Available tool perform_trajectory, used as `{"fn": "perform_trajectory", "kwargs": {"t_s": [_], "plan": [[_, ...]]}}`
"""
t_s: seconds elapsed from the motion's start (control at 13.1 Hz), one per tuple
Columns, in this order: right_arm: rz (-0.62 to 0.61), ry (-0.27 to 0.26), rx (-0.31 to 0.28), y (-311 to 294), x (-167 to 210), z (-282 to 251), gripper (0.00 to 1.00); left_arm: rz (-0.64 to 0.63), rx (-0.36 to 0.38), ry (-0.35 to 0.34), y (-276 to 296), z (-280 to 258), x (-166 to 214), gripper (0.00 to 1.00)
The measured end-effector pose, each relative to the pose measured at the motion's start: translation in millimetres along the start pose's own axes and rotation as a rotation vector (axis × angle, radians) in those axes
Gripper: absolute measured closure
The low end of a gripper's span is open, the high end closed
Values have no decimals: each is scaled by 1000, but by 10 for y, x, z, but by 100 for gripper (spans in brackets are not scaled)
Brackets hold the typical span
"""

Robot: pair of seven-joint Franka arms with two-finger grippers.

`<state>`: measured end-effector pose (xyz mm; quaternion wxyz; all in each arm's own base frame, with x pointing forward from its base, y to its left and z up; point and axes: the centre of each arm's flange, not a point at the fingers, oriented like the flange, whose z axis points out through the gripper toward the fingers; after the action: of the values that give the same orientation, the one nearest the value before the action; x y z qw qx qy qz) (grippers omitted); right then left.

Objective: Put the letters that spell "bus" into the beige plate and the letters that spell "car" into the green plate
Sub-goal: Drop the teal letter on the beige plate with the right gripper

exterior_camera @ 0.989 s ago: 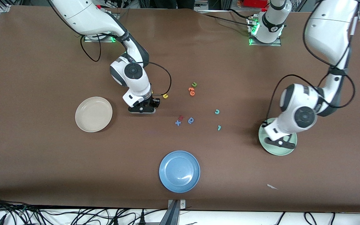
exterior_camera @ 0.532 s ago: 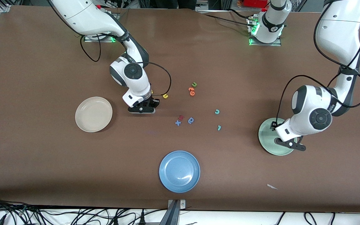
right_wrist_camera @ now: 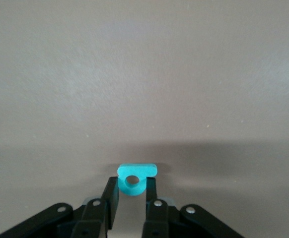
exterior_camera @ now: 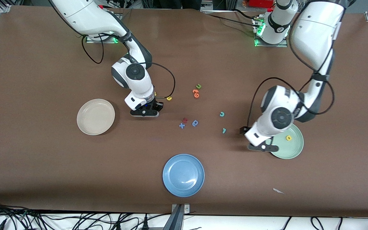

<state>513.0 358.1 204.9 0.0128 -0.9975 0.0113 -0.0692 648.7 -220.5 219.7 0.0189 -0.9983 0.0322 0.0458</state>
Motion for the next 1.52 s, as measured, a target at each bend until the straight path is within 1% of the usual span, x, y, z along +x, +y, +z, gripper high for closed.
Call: {"fn": "perform_trajectory", "kwargs": {"t_s": [0.23, 0.3, 0.38, 0.46, 0.61, 0.76, 0.84, 0.91, 0.99, 1.06, 1.14, 1.22, 1.29, 1.37, 1.45, 1.52], "plan": [[-18, 14, -30, 52, 84, -276, 74, 2, 3, -5, 393, 160, -64, 0], [-32, 20, -42, 136, 134, -372, 74, -4, 2, -4, 510, 204, -88, 3], [-47, 23, -55, 300, 197, -446, 74, -19, -7, -1, 606, 229, -87, 3], [-68, 24, -68, 534, 273, -501, 74, -31, -26, -6, 694, 262, -78, 7], [-115, 19, -97, 1125, 433, -584, 74, -41, -50, -8, 801, 344, -50, 8], [-159, 5, -123, 1707, 529, -640, 74, -45, -62, 13, 843, 390, -17, 9], [-177, -5, -134, 1957, 547, -654, 74, -47, -64, 16, 857, 409, -14, 15], [-188, -18, -143, 2163, 541, -647, 74, -51, -64, 16, 870, 423, -16, 16], [-191, -35, -150, 2320, 505, -610, 74, -51, -64, 16, 886, 428, -20, 25], [-186, -57, -155, 2420, 432, -546, 74, -48, -64, 17, 909, 429, -26, 32], [-184, -81, -157, 2468, 325, -462, 71, -49, -65, 18, 932, 426, -31, 33], [-183, -96, -154, 2474, 221, -393, 69, -53, -64, 18, 950, 423, -36, 40], [-184, -101, -149, 2470, 143, -357, 60, -56, -64, 17, 974, 428, -47, 41], [-185, -102, -149, 2470, 108, -356, 49, -55, -63, 16, 998, 437, -58, 44], [-185, -98, -150, 2472, 105, -380, 38, -55, -63, 15, 1012, 445, -65, 45], [-184, -92, -150, 2467, 111, -412, 27, -55, -62, 15, 1012, 445, -65, 52]]}}
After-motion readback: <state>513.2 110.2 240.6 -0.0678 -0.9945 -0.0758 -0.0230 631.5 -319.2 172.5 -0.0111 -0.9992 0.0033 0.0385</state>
